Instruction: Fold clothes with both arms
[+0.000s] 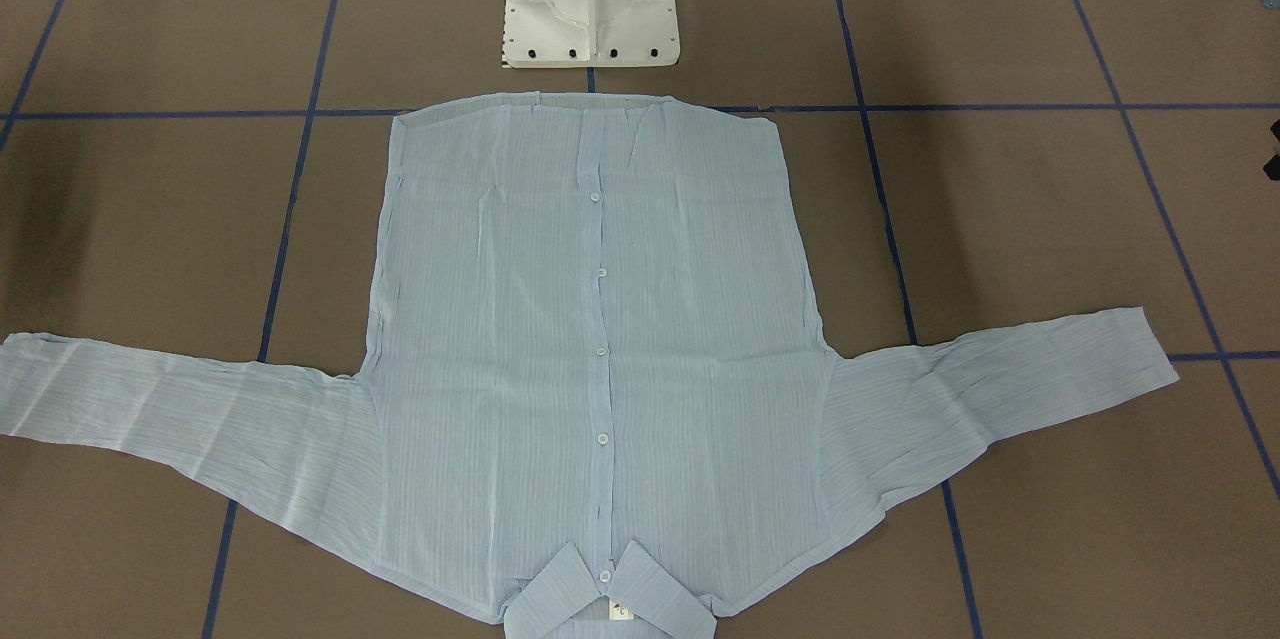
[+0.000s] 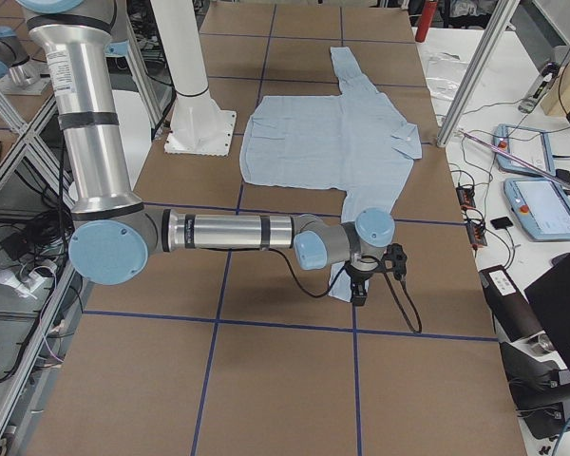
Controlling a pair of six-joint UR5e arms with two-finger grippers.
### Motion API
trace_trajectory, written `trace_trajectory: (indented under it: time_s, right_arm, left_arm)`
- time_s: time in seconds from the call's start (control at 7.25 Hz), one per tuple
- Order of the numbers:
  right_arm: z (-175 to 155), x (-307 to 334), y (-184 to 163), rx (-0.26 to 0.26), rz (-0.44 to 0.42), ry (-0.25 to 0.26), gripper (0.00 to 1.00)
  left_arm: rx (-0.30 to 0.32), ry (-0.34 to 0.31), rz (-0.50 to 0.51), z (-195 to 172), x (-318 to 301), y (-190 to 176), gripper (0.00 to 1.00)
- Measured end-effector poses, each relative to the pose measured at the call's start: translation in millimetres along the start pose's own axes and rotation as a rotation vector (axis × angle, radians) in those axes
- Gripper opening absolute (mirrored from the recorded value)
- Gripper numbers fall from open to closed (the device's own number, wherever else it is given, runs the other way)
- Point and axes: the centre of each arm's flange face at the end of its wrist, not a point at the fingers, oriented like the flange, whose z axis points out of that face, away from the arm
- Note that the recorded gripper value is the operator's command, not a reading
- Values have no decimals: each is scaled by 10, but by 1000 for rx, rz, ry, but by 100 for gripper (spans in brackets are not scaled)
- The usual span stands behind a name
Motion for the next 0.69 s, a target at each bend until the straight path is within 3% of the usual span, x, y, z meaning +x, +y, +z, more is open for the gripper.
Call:
trace_trajectory:
  time_s: [0.28,0.69]
  right_arm:
    - [302,-240,-195,16,-35,34,79]
    - [628,-207,-292,37,-74,83,79]
  left_arm:
    - [1,33,11,1,49,-30,100]
    - [3,54,18,16,68,-49,100]
